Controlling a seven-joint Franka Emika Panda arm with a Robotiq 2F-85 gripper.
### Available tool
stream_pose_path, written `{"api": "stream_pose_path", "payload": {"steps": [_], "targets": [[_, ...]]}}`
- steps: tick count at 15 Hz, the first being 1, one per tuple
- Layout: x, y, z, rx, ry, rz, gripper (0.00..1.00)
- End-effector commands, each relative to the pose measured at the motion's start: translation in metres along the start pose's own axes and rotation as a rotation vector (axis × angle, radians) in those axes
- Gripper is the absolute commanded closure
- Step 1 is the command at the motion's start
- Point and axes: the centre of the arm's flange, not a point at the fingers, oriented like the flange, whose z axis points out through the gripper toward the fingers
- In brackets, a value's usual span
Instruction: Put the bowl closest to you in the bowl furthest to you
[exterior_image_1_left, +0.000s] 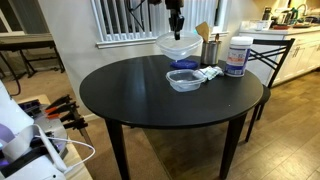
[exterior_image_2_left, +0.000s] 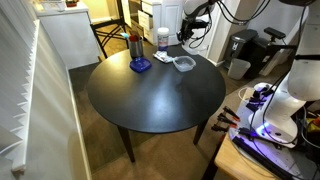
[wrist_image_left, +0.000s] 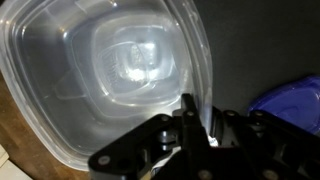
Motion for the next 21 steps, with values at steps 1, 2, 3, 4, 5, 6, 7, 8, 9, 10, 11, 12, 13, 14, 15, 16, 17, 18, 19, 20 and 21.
{"api": "stream_pose_path", "payload": {"steps": [1,2,3,4,5,6,7,8,9,10,11,12,13,14,15,16,17,18,19,20,21], "targets": [[0.028,-0.01,0.007,-0.006,-0.013,0.012,0.99],[0.031,-0.011,0.011,-0.01,-0.015,0.01,0.99],[0.034,-0.012,0.014,-0.014,-0.018,0.009,0.99],[0.038,-0.013,0.019,-0.017,-0.022,0.008,0.99],[0.041,-0.013,0.023,-0.019,-0.026,0.008,0.99],[0.044,-0.013,0.027,-0.021,-0.029,0.008,0.99],[0.047,-0.013,0.031,-0.022,-0.032,0.007,0.99],[0.049,-0.013,0.035,-0.025,-0.036,0.008,0.99],[0.052,-0.013,0.039,-0.026,-0.039,0.008,0.99],[0.053,-0.012,0.042,-0.026,-0.046,0.01,0.99],[0.055,-0.011,0.046,-0.028,-0.052,0.011,0.99],[0.056,-0.01,0.05,-0.031,-0.058,0.014,0.99],[0.057,-0.009,0.054,-0.031,-0.066,0.021,0.99],[0.057,-0.008,0.058,-0.033,-0.074,0.031,0.99],[0.058,-0.007,0.061,-0.029,-0.081,0.044,0.99],[0.058,-0.006,0.066,-0.024,-0.091,0.054,0.99],[0.058,-0.005,0.07,-0.016,-0.1,0.067,0.99],[0.058,-0.004,0.074,-0.009,-0.107,0.079,0.99],[0.058,-0.003,0.078,-0.003,-0.114,0.089,0.99],[0.058,-0.002,0.083,0.007,-0.118,0.108,0.99],[0.059,-0.001,0.087,0.02,-0.122,0.125,0.99]]}}
